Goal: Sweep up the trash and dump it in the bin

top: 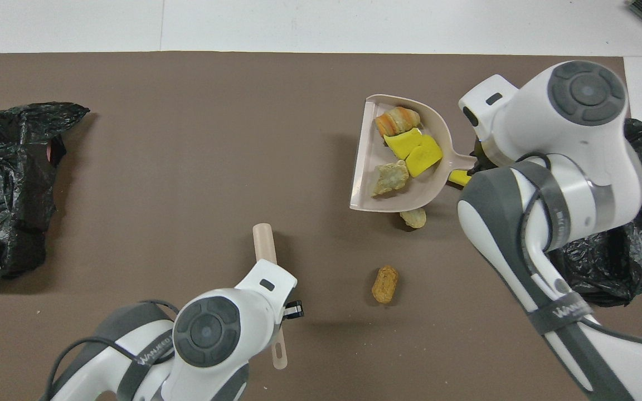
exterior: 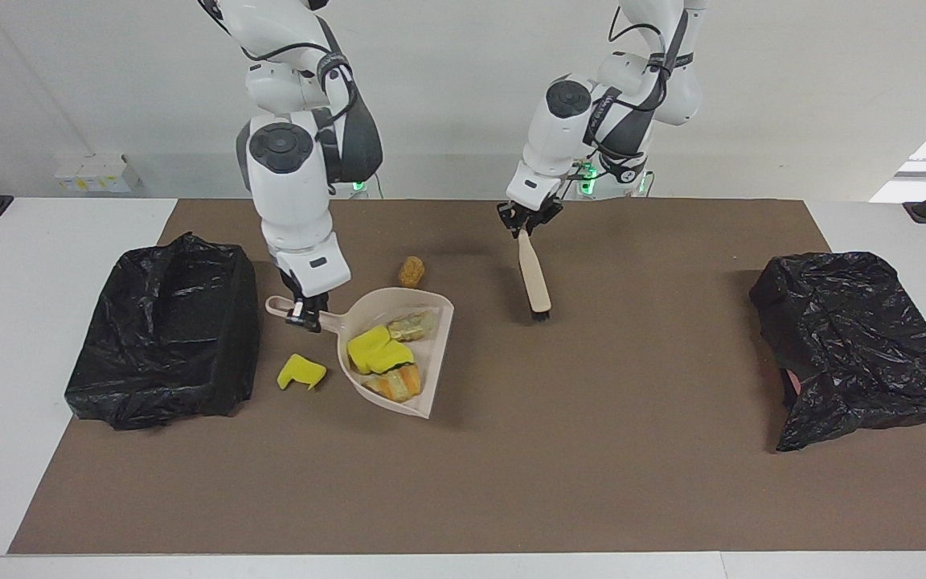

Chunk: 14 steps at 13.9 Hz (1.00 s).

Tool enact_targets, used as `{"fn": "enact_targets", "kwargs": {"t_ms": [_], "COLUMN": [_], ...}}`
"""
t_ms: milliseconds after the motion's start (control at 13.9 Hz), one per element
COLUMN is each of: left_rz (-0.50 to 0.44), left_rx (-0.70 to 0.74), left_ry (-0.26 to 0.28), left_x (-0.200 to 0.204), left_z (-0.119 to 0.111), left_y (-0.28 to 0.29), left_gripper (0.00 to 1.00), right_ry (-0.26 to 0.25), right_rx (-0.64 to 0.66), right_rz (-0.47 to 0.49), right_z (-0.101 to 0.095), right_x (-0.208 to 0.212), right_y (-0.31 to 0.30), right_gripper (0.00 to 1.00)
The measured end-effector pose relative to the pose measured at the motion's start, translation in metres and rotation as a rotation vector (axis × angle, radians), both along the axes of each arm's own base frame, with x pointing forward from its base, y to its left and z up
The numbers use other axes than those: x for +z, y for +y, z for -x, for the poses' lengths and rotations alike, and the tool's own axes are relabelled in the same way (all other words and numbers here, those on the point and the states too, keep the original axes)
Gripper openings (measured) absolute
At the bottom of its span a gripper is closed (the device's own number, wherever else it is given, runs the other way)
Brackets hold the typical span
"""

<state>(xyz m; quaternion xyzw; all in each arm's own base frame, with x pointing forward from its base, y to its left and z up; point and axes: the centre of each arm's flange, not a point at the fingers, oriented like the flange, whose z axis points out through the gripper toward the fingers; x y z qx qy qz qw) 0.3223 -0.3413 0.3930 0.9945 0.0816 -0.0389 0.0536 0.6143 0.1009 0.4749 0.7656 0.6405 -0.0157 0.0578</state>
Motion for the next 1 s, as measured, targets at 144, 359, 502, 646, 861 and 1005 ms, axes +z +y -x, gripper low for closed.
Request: {"fn": "enact_targets", "kwargs": {"t_ms": [144,359,502,646,861,1005], "left_rz": [0.022,0.047,0.048,0.055,0.066,0.065], "left_rx": [0.005,0.009,0.015,0.018,0.034,0.069], "left_ry": [-0.044,-0.093,-0.099,-0.106,-0.114,-0.113], "left_x": [-0.006,-0.03,-0.042,-0.042,-0.037,-0.024], "left_z": [0.035,0.065,0.069,0.068,0.061,0.04], "left_y": [-0.008,-0.009,-0.002,-0.002,0.0,0.007], "left_gripper": [0.26,0.26,0.27,0.43,0.77,1.0], "right_ry": [0.001,0.025,0.046,0.081,0.094,0.087], "right_rx": [0.001,-0.011,-0.012,-0.037,-0.027,0.014], "right_rz": [0.006,0.016,0.01,0.003,0.0,0.003], "right_z": [0.011,0.03,0.04,0.052,0.069,0.085], "right_x": [0.012,0.022,0.022,0.02,0.021,0.026], "right_y": [-0.046,-0.119,-0.173,-0.213,-0.27,-0.314], "right_gripper": [0.31,0.31,0.31,0.31,0.31,0.31]}}
